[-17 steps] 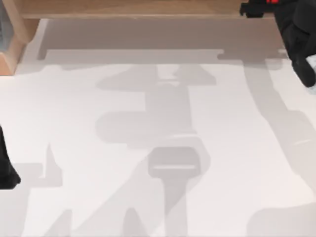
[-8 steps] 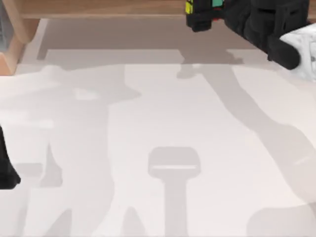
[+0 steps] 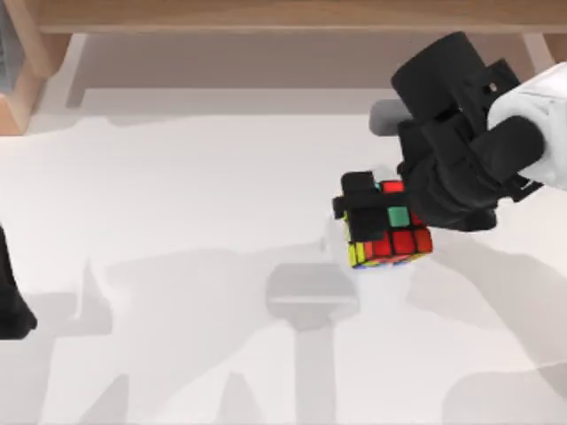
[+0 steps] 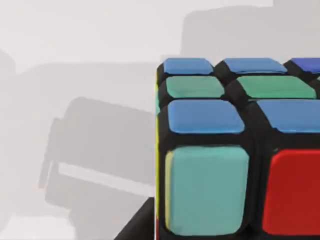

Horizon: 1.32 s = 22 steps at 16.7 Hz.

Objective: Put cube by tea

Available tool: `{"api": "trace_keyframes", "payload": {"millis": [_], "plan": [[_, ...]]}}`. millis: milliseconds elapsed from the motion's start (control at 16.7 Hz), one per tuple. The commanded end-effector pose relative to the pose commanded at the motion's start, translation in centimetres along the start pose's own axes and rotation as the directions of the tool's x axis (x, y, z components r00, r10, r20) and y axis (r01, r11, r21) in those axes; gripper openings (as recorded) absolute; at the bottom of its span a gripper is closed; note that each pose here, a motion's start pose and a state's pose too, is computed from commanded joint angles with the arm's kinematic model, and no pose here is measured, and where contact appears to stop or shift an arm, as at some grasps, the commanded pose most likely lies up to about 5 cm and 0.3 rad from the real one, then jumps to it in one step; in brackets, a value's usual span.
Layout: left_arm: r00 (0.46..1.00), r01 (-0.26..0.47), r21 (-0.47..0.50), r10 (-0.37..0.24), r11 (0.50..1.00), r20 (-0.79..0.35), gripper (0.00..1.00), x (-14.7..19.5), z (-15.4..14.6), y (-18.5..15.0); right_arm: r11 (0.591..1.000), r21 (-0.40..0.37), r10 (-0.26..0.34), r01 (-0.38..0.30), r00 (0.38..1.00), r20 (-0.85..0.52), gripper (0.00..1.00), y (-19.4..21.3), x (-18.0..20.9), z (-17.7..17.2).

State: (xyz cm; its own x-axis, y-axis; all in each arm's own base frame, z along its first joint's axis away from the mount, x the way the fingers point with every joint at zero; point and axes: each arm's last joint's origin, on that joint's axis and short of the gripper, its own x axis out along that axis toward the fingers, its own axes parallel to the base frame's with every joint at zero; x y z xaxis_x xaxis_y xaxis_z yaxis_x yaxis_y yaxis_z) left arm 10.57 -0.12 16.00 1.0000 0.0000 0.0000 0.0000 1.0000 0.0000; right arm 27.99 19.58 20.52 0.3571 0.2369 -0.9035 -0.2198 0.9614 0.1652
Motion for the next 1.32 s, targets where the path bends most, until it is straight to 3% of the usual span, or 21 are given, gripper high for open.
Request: {"api": "trace_keyframes", "payload": {"millis": [240,480,1320], "plan": [[1.0,0.0,0.0,0.0,1.0,0.0,1.0,0.0,0.0,0.0,0.985,0.099,-0.111,0.142,0.956,-0.273,0.0,-1.0,-1.4,-4.7],[1.0,0.0,0.0,0.0,1.0,0.0,1.0,0.0,0.0,0.0,0.959,0.142,-0.172,0.244,0.905,-0.389,0.0,-1.8,-2.2,-7.0],[1.0,0.0,0.0,0.0,1.0,0.0,1.0,0.0,0.0,0.0,0.964,0.144,-0.154,0.222,0.912,-0.379,0.0,-1.2,-2.3,-6.7]]}}
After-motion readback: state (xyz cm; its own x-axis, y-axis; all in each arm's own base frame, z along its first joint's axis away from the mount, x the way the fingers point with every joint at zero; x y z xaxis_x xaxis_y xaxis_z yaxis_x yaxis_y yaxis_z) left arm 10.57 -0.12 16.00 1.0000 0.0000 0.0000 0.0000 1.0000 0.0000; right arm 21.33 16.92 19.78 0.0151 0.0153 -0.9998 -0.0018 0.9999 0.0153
